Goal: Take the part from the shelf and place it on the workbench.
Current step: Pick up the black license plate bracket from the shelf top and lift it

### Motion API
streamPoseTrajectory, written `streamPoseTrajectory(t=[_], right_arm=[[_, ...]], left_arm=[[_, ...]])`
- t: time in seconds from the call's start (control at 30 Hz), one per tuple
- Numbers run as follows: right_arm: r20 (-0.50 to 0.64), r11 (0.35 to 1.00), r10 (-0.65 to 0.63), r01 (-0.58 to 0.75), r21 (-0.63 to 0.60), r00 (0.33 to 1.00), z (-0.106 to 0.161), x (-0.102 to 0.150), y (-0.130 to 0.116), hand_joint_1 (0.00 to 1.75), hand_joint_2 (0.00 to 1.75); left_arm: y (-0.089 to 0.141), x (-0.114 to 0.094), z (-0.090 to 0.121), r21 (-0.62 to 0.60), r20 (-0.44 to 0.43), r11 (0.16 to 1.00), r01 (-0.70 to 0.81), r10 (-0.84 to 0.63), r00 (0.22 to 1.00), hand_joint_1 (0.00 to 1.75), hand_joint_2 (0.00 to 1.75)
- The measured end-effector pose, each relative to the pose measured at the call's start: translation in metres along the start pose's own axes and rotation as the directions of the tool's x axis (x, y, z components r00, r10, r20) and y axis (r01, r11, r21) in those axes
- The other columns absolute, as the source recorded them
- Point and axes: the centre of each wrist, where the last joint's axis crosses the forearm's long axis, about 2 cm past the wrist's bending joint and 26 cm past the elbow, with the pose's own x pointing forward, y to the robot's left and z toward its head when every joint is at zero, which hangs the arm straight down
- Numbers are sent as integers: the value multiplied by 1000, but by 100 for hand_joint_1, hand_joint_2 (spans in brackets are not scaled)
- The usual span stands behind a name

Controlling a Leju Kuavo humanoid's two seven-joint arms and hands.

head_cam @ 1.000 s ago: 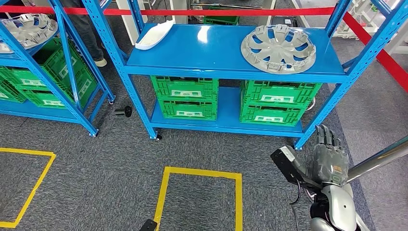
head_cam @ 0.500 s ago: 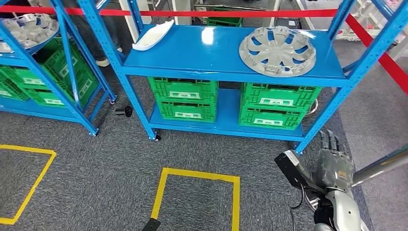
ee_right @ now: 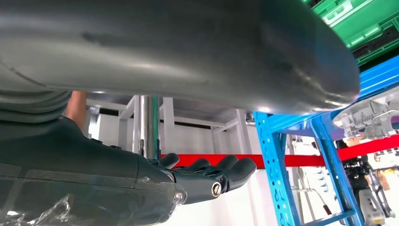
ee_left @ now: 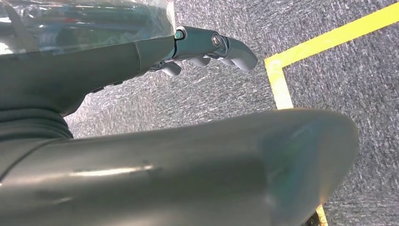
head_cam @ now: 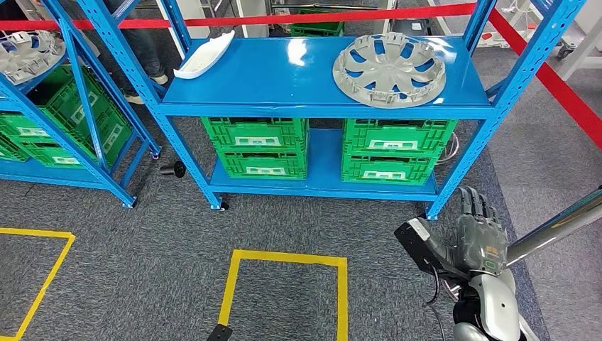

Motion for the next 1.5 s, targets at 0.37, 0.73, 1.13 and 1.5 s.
streamPoseTrajectory(t=[0.37, 0.73, 1.13, 1.5], right_arm=[[-6, 1000, -7, 7, -11, 1000, -1, -1, -3, 0, 0], [-9, 1000, -13, 13, -13, 1000, 0, 0, -4, 0, 0], [-7, 1000, -20, 20, -5, 1000, 2, 2, -1, 0, 0], [-12, 1000, -8, 8, 4, 1000, 3, -1, 1, 0, 0]], left_arm=[[-3, 2, 1, -7, 4, 1000, -1, 1, 1000, 0, 0], [-1, 3, 0, -1, 7, 1000, 0, 0, 1000, 0, 0], [2, -5, 0, 6, -9, 1000, 3, -3, 1000, 0, 0], [-5, -6, 2, -10, -10, 1000, -1, 1, 1000, 0, 0]])
